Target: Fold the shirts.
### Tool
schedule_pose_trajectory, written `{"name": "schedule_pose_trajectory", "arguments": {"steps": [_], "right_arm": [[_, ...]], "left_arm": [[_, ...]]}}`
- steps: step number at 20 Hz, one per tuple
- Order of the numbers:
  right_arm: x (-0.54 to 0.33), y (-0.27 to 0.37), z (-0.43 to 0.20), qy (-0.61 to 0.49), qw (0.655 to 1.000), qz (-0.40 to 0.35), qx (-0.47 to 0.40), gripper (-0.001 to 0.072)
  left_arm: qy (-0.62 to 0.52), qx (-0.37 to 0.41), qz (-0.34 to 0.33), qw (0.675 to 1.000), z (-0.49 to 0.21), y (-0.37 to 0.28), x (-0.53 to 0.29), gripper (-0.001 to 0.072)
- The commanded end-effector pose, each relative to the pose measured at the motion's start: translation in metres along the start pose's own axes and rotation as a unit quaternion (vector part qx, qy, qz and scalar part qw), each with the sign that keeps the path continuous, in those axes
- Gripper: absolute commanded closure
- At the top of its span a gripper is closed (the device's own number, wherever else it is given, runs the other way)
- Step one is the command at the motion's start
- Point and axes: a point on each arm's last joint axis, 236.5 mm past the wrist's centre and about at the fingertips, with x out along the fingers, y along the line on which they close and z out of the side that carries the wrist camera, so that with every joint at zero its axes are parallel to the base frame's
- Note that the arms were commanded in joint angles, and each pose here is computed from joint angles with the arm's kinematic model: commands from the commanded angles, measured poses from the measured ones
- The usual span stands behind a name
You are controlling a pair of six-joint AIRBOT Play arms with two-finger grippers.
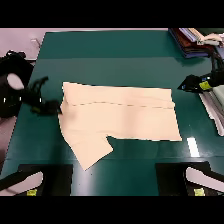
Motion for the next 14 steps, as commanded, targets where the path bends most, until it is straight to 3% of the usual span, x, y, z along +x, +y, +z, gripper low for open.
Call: {"name": "schedule_pose_trajectory", "arguments": {"steps": [1,5,12,13,14], "right_arm": [[-0.014,0.008,-0.009,-0.033,0.999,0.0,-0.011,0.0304],[-0.017,0.013,-0.01,-0.041,0.999,0.008,-0.011,0.0304],[-0.018,0.023,-0.008,-0.044,0.999,0.029,-0.007,0.0304],[-0.018,0.025,-0.009,-0.043,0.998,0.034,-0.006,0.0304],[-0.018,0.025,-0.011,-0.039,0.999,0.033,-0.006,0.0304]], "left_arm": [[0.042,-0.033,-0.017,0.998,-0.078,0.001,0.03,0.0208],[0.058,-0.081,-0.095,0.99,-0.112,-0.029,0.056,0.0208],[-0.004,-0.12,-0.153,0.981,-0.091,-0.046,0.074,0.021],[-0.011,-0.125,-0.158,0.979,-0.087,-0.047,0.073,0.0242],[-0.014,-0.122,-0.161,0.979,-0.084,-0.049,0.071,0.0478]]}}
